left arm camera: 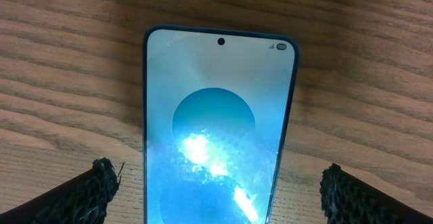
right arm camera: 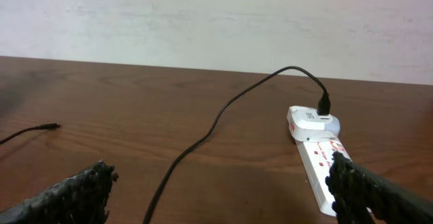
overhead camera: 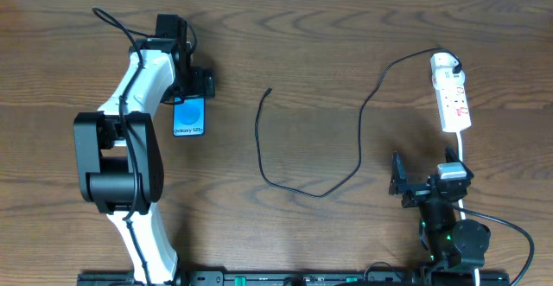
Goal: Plug charger to phone and switch on socket
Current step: 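Lower the left gripper and close it on the phone's bottom edge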
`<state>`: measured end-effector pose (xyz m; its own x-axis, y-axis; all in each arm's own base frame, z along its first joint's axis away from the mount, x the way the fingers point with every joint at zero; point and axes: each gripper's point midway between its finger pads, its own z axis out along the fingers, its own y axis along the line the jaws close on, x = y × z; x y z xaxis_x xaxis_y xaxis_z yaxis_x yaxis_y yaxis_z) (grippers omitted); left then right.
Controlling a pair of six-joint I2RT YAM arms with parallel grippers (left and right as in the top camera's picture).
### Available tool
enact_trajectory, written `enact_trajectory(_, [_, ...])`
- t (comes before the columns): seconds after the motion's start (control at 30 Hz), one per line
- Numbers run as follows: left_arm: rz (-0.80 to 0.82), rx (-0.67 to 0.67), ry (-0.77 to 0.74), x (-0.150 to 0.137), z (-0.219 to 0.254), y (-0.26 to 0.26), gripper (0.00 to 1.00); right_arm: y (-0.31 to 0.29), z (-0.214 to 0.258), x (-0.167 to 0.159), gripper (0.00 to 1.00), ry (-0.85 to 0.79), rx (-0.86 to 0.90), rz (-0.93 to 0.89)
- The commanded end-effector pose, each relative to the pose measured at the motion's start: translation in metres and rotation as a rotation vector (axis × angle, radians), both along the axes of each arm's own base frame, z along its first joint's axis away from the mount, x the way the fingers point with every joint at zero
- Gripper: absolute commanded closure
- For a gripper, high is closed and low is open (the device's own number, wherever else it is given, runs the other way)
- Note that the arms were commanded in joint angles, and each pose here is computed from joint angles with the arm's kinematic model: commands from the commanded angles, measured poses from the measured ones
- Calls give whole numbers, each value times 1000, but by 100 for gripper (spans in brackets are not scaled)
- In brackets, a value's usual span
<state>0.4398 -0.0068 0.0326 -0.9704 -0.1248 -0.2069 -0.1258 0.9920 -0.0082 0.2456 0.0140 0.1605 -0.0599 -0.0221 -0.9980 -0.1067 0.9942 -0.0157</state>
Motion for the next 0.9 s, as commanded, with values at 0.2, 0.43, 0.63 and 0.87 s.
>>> enact_trajectory(0.2, [12, 17, 27, -5, -16, 4, 2, 0, -1, 0, 1, 1, 13, -1])
enact_trajectory(0.43, [12, 16, 19, -3, -16, 3, 2, 0, -1, 0, 1, 1, 13, -1])
enact_trajectory(0.63, [13, 17, 26, -6, -22, 4, 2, 0, -1, 0, 1, 1, 13, -1])
enact_trajectory(0.87, [13, 17, 42, -11, -29, 4, 2, 0, -1, 0, 1, 1, 13, -1])
